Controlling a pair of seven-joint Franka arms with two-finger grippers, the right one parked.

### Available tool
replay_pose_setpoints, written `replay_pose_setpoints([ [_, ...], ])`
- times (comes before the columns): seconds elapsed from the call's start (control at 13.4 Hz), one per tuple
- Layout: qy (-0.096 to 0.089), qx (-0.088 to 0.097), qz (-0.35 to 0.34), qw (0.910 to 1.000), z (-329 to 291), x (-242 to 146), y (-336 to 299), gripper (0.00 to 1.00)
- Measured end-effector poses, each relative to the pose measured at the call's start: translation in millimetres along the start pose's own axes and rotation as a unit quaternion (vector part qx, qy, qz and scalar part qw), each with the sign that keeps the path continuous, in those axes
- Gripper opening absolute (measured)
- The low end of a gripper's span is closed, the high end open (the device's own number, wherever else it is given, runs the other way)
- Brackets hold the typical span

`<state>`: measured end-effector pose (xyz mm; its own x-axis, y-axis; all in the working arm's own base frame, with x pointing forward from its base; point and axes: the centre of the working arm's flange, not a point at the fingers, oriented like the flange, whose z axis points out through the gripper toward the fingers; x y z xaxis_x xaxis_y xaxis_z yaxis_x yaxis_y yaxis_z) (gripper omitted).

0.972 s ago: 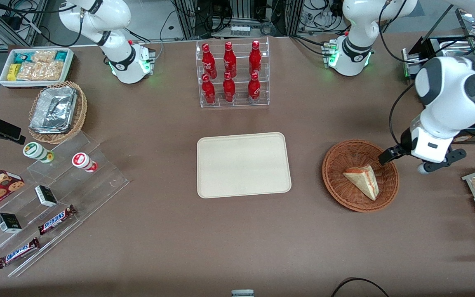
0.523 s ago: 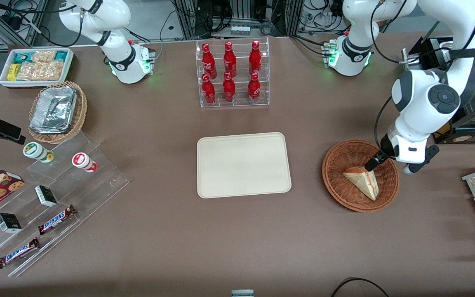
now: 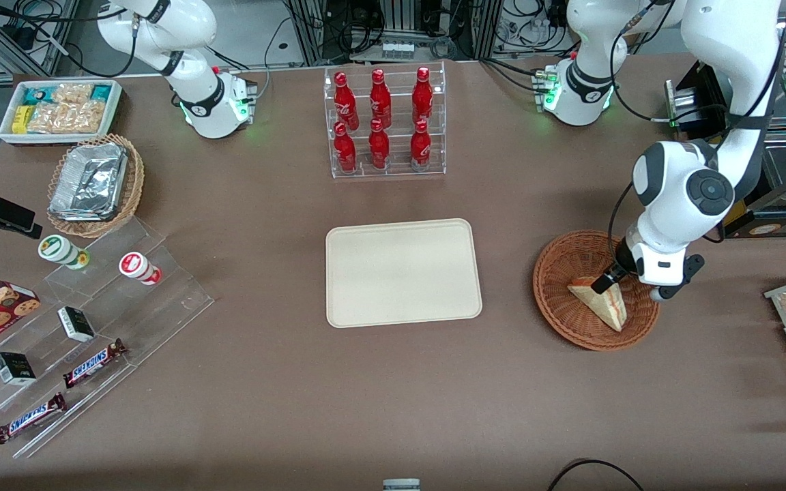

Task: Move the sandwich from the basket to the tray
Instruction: 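Lower the left gripper and close it on the wrapped sandwich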

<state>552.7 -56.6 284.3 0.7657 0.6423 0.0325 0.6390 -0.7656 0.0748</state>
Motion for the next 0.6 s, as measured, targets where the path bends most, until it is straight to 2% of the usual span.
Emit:
replay_pose_setpoints([
  [0.45,0.01,-0.014,-0.017,0.9997,15.0,4.3,1.3,1.0],
  [0.6,0.012,-0.018,-0.02,0.9996,21.5,5.2,1.6,0.97],
])
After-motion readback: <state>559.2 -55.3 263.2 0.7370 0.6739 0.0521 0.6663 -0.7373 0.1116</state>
